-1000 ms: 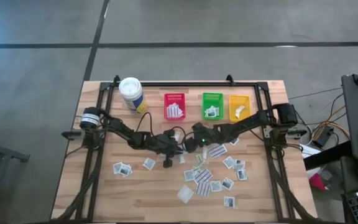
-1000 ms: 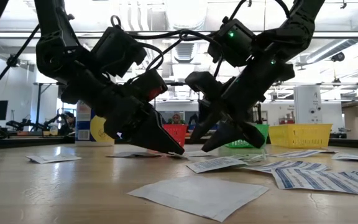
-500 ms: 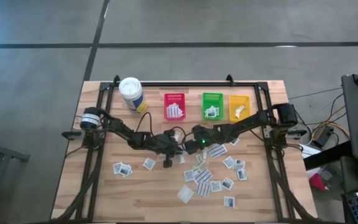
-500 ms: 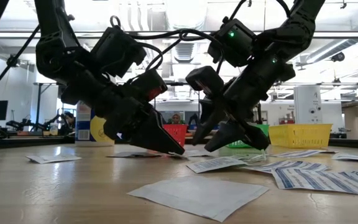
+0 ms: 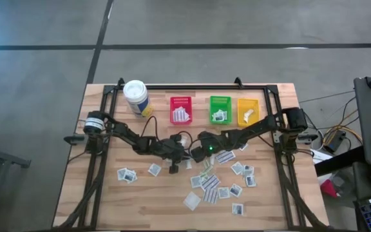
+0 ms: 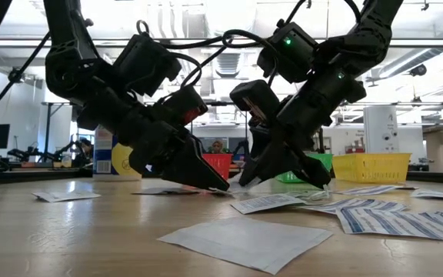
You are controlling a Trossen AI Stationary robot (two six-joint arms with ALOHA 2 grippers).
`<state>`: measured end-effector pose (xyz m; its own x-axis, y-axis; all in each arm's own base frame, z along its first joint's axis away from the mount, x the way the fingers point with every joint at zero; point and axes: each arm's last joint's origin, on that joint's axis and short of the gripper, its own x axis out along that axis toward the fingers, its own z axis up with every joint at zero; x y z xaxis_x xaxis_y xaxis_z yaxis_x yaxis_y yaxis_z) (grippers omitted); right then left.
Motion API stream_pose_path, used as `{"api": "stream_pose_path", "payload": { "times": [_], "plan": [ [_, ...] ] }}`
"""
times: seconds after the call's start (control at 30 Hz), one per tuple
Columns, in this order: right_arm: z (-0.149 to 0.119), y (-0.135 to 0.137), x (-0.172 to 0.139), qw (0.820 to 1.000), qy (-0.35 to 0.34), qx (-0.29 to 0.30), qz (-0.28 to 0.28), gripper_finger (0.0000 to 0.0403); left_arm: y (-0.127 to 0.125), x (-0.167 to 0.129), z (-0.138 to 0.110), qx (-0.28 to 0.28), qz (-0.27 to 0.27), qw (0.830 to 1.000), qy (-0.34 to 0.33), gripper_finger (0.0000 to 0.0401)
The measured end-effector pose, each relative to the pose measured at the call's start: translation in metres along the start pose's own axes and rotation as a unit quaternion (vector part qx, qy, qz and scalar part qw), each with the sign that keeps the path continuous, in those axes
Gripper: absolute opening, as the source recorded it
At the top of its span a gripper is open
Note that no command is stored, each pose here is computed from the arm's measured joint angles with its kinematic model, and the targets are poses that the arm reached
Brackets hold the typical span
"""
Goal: Pick & Place First Aid Supplies
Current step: Put the alcohol pad in the green bin
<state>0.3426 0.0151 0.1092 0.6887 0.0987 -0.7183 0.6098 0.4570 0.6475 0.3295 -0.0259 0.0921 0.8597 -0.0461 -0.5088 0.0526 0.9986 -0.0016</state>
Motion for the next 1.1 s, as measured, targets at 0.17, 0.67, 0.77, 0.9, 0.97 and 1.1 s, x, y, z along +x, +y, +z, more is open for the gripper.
{"api": "stream_pose_path", "payload": {
  "times": [0.17, 0.67, 0.77, 0.9, 0.97, 1.1],
  "plan": [
    [0.000, 0.000, 0.000, 1.000, -0.002, -0.014, 0.001, 0.0009, 0.001, -0.003, 0.003, 0.000, 0.003, 1.000, -0.002, 0.0064],
    [0.005, 0.010, -0.015, 0.997, -0.017, -0.077, 0.013, 0.0008, 0.002, -0.036, 0.038, 0.009, 0.005, 1.000, -0.023, 0.0064],
    [0.008, 0.012, -0.023, 0.996, -0.022, -0.091, 0.005, 0.0008, 0.003, -0.050, 0.048, 0.018, 0.011, 0.999, -0.025, 0.0064],
    [0.013, 0.016, -0.038, 0.993, -0.044, -0.111, -0.005, 0.0008, 0.005, -0.069, 0.059, 0.021, 0.038, 0.999, -0.027, 0.0064],
    [0.015, 0.019, -0.046, 0.991, -0.054, -0.122, -0.008, 0.0008, 0.005, -0.078, 0.062, 0.022, 0.047, 0.998, -0.032, 0.0064],
    [0.019, 0.023, -0.063, 0.986, -0.078, -0.145, -0.020, 0.0008, 0.006, -0.096, 0.062, 0.020, 0.050, 0.997, -0.049, 0.0064]
  ]
}}
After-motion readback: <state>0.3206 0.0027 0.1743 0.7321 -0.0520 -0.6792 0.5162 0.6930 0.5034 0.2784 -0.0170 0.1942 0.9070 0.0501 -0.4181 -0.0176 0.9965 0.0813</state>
